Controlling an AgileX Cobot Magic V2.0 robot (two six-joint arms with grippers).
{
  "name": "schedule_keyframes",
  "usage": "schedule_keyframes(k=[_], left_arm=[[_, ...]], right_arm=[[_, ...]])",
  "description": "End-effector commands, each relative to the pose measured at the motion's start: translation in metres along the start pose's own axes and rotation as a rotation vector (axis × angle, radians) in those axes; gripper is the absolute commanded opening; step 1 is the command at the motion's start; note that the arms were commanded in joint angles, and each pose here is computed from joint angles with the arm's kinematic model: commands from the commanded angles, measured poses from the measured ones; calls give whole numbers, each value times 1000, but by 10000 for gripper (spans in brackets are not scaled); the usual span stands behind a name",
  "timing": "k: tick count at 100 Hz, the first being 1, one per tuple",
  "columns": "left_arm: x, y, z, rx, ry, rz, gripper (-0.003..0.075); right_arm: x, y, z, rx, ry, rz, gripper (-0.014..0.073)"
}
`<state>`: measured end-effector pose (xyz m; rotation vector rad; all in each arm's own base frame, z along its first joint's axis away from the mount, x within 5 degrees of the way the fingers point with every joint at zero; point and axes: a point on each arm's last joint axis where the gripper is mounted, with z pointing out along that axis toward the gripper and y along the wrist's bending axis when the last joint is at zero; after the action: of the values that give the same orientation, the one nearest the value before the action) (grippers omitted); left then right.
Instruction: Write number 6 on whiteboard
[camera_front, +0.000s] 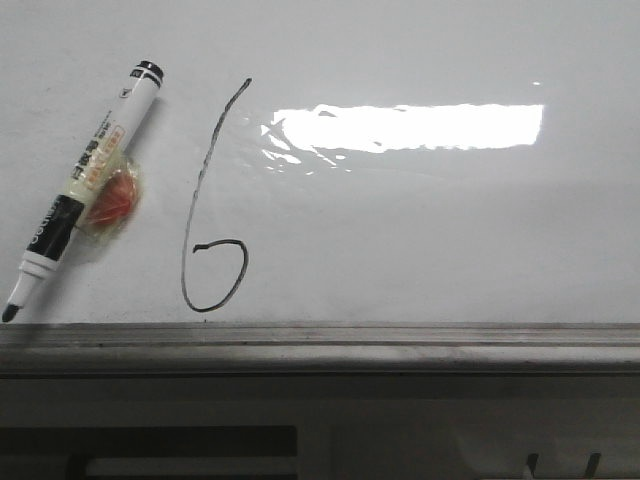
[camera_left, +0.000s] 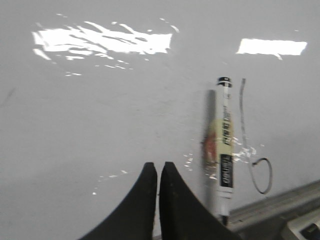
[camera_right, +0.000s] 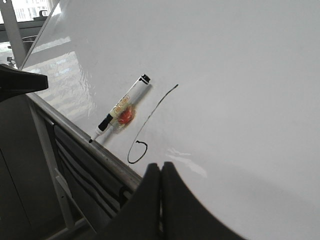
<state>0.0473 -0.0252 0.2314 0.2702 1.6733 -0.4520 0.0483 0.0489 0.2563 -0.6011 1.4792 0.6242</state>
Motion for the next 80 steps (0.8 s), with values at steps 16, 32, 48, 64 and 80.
schedule_keyframes(k=[16, 32, 48, 64, 80], left_arm=[[-8, 13, 1, -216, -160, -22, -21], [-9, 18, -3, -320, -193, 3, -21], [-9, 21, -8, -409, -217, 41, -21], [4, 27, -9, -487, -240, 43, -21], [19, 32, -5, -505, -235, 40, -21]], right_arm=[[-15, -3, 0, 32, -93, -12, -63], [-15, -3, 0, 32, -93, -12, -63], [-15, -3, 0, 32, -93, -12, -63], [-15, -3, 0, 32, -93, -12, -63], [-15, -3, 0, 32, -93, -12, -63]])
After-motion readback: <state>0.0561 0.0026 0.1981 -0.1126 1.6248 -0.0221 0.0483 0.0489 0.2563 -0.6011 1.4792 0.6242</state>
